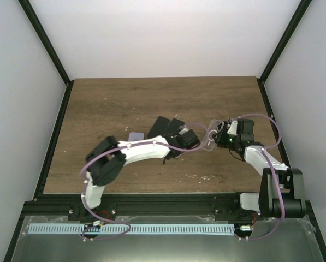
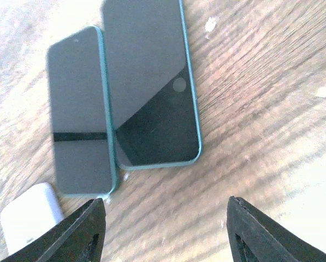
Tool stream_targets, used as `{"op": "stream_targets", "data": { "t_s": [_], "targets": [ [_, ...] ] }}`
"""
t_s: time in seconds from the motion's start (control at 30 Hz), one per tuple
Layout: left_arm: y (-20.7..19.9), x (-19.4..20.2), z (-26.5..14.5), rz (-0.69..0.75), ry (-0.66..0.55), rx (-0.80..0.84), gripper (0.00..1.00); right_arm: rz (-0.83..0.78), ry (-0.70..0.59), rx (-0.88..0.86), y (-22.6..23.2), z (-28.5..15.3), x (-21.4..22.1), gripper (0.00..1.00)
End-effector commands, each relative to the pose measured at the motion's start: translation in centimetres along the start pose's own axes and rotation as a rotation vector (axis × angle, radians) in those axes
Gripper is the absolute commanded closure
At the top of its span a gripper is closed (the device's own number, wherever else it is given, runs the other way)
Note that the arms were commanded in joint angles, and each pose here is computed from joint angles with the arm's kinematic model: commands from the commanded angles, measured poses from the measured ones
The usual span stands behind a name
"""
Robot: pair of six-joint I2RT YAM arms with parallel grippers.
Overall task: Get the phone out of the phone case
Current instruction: Place the phone at the center of the board, then place the phone case at the center of the board.
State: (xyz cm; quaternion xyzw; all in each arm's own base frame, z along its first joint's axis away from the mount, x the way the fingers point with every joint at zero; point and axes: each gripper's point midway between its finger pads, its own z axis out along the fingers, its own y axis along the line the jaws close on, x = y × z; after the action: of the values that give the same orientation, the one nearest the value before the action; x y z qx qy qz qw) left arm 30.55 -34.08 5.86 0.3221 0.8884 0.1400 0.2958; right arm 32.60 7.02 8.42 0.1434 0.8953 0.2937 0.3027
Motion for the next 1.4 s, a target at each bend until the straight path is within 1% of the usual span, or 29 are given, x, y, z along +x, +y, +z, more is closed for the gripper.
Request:
{"op": "stream_targets", "data": {
  "t_s": [0.0,0.07,0.1,0.17,0.23,0.33,0.4,0.63,0.8,1.0,1.03,1.13,1.23,1.37],
  "targets": [
    [2.4,-1.4,-6.4,-0.074,-0.103,0.119,0.38,-0.291,0.015,-0.131,3.9,-1.0,-2.3,0.99],
    [3.7,-1.3,-8.6,-0.092,-0.135,0.143,0.38,-0.360,0.093,-0.193,5.3,-0.8,-2.4,0.99],
    [4.4,-1.2,-9.6,-0.100,-0.151,0.155,0.38,-0.369,0.140,-0.208,5.5,-0.5,-2.4,0.99],
    [5.4,-0.9,-11.5,-0.108,-0.179,0.184,0.38,-0.362,0.239,-0.207,5.4,0.3,-2.4,0.95],
    [6.0,-0.5,-13.1,-0.109,-0.203,0.218,0.38,-0.346,0.330,-0.208,5.0,1.2,-2.3,0.92],
    [7.3,0.6,-14.6,-0.116,-0.236,0.233,0.36,-0.299,0.437,-0.163,3.1,2.8,-1.2,0.90],
    [8.0,1.5,-14.9,-0.125,-0.252,0.228,0.35,-0.292,0.464,-0.121,2.0,3.4,-0.9,0.90],
    [10.0,3.7,-14.9,-0.158,-0.292,0.190,0.31,-0.290,0.474,0.070,-2.5,3.6,-1.4,0.89],
    [10.7,4.4,-14.2,-0.164,-0.299,0.146,0.30,-0.221,0.446,0.165,-6.4,2.2,-3.2,0.92],
    [11.1,4.3,-14.9,-0.174,-0.311,0.152,0.31,-0.194,0.384,0.244,-10.1,-0.3,-6.0,0.92],
    [11.2,4.3,-15.1,-0.177,-0.318,0.153,0.31,-0.194,0.377,0.241,-10.1,-0.7,-6.3,0.92],
    [11.6,4.4,-15.4,-0.190,-0.335,0.150,0.30,-0.243,0.340,0.166,-8.3,-1.4,-7.4,0.93],
    [11.6,4.4,-15.5,-0.196,-0.342,0.152,0.29,-0.288,0.317,-0.007,-4.3,-2.1,-7.5,0.93],
    [11.4,4.3,-15.4,-0.195,-0.338,0.161,0.29,-0.284,0.390,-0.077,-2.8,-1.4,-6.0,0.91]
  ]
}}
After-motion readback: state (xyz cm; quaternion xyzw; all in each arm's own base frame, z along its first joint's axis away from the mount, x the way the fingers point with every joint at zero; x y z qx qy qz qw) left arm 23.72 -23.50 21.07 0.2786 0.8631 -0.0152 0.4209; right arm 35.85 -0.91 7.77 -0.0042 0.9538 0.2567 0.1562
